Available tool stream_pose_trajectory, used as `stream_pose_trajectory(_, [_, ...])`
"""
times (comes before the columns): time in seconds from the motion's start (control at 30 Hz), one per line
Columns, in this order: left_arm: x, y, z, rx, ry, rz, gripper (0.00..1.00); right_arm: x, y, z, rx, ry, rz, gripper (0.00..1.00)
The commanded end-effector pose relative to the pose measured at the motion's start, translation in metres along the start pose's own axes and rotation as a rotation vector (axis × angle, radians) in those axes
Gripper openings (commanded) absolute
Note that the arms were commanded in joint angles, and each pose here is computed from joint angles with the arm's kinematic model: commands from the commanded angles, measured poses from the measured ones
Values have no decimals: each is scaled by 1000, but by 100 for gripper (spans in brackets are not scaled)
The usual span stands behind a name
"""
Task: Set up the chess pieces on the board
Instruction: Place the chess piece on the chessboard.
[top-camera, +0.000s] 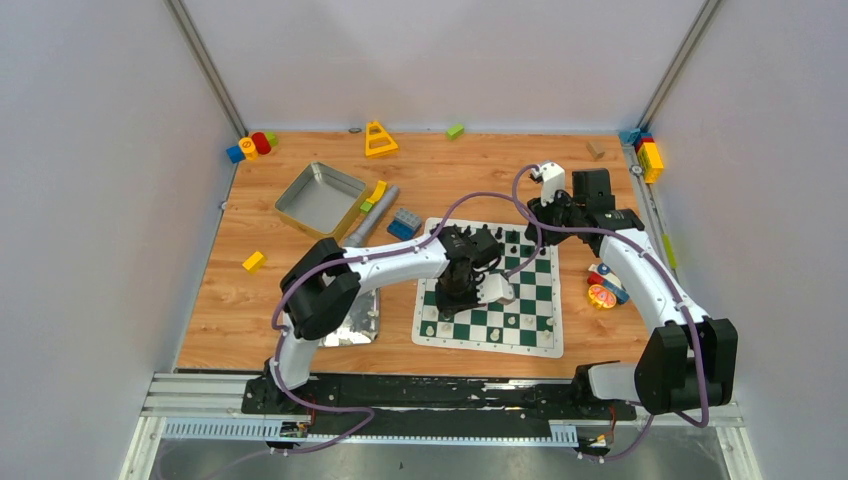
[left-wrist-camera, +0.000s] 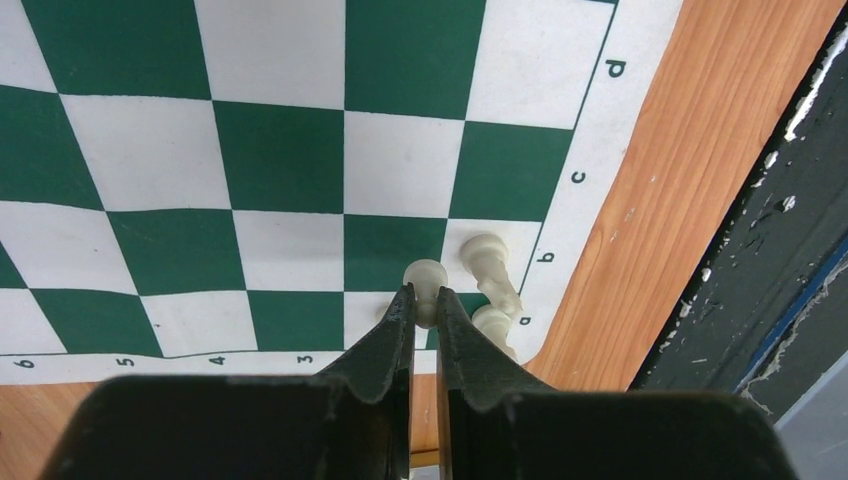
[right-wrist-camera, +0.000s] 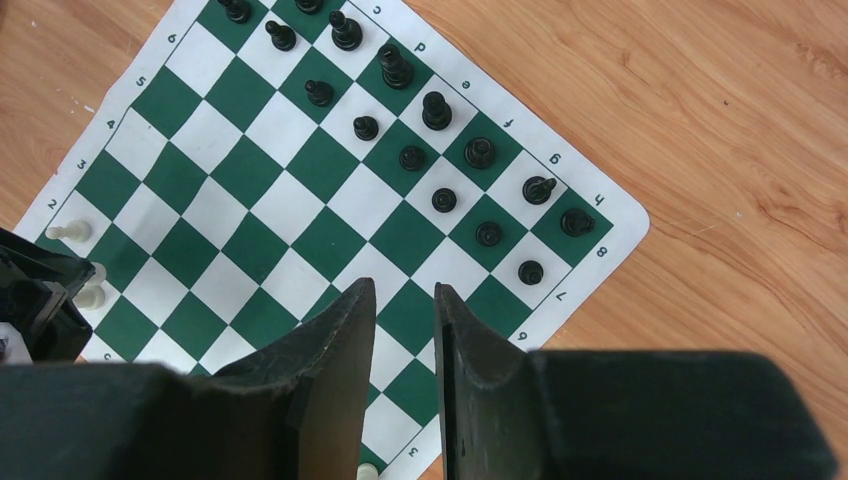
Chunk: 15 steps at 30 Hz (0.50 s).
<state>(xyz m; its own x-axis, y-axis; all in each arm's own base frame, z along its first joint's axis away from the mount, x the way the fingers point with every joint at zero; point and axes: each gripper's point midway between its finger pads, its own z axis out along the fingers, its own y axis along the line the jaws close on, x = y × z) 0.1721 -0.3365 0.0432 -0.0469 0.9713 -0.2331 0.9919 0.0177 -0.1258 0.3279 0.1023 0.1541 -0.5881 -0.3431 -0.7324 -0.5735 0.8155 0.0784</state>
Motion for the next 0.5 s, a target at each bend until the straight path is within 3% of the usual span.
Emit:
stream_pose_trajectory(0.0, [-11,8,-1,-26,-26,-5,15,-10,0,-5,10,-49,-36,29])
stream_pose_trajectory(0.47, [-11,14,8,-49,-14,-15,20,-9,1,-4,4,-45,-38,29])
